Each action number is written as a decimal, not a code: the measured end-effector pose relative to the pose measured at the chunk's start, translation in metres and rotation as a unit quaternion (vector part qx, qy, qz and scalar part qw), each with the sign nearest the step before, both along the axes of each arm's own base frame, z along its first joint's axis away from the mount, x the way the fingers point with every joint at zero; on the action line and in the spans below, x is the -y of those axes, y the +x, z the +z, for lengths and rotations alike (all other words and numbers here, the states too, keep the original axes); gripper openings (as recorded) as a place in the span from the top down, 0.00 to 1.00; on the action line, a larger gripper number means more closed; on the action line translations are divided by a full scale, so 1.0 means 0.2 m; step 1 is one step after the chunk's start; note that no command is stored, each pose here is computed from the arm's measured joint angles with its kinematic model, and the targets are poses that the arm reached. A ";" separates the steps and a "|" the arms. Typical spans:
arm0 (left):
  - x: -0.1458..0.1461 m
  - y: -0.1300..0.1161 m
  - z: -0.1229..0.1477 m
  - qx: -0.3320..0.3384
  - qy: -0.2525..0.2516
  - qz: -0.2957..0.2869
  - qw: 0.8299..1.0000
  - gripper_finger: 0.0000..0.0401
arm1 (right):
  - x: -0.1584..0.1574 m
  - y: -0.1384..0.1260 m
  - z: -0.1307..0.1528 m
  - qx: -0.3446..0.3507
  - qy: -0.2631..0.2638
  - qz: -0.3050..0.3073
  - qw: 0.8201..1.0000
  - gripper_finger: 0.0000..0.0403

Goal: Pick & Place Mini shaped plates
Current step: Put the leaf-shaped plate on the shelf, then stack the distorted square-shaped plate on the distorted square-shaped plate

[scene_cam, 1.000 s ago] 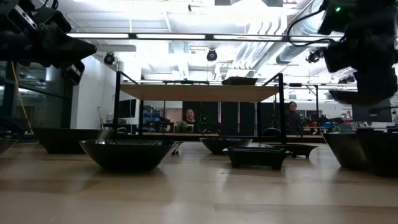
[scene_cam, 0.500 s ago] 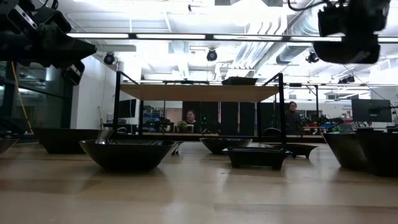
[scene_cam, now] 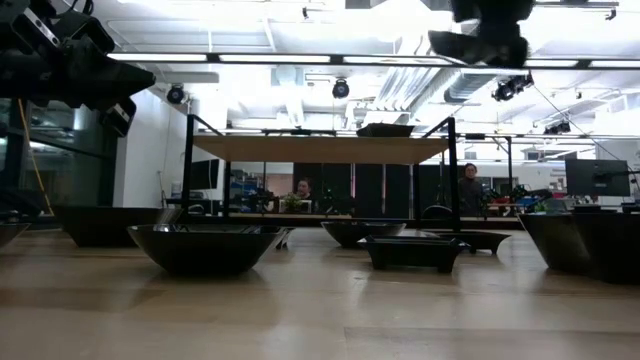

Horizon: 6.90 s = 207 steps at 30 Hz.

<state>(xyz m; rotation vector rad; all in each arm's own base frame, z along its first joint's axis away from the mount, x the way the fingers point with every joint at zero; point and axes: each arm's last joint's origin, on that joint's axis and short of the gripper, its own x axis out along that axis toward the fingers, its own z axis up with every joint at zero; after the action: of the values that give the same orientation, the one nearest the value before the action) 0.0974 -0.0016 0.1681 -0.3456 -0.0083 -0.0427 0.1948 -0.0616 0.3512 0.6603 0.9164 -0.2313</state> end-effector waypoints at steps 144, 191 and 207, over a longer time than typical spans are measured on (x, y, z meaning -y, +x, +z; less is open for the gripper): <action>0.00 0.00 0.00 0.000 0.000 0.000 1.000 1.00 | 0.92 0.84 -0.24 -0.058 0.077 -0.168 0.981 0.77; 0.00 0.00 0.00 0.000 0.000 0.000 1.000 1.00 | -0.01 -0.29 -0.09 -0.145 -0.024 -0.094 0.985 0.68; 0.00 0.00 0.00 0.000 0.000 0.000 1.000 1.00 | -0.14 -0.52 -0.45 -0.174 0.063 -0.087 0.979 0.68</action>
<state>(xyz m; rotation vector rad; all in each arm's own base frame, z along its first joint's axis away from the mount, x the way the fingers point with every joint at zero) 0.0974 -0.0016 0.1681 -0.3455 -0.0087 -0.0424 0.0911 -0.0341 0.2620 0.8356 1.2162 -0.4582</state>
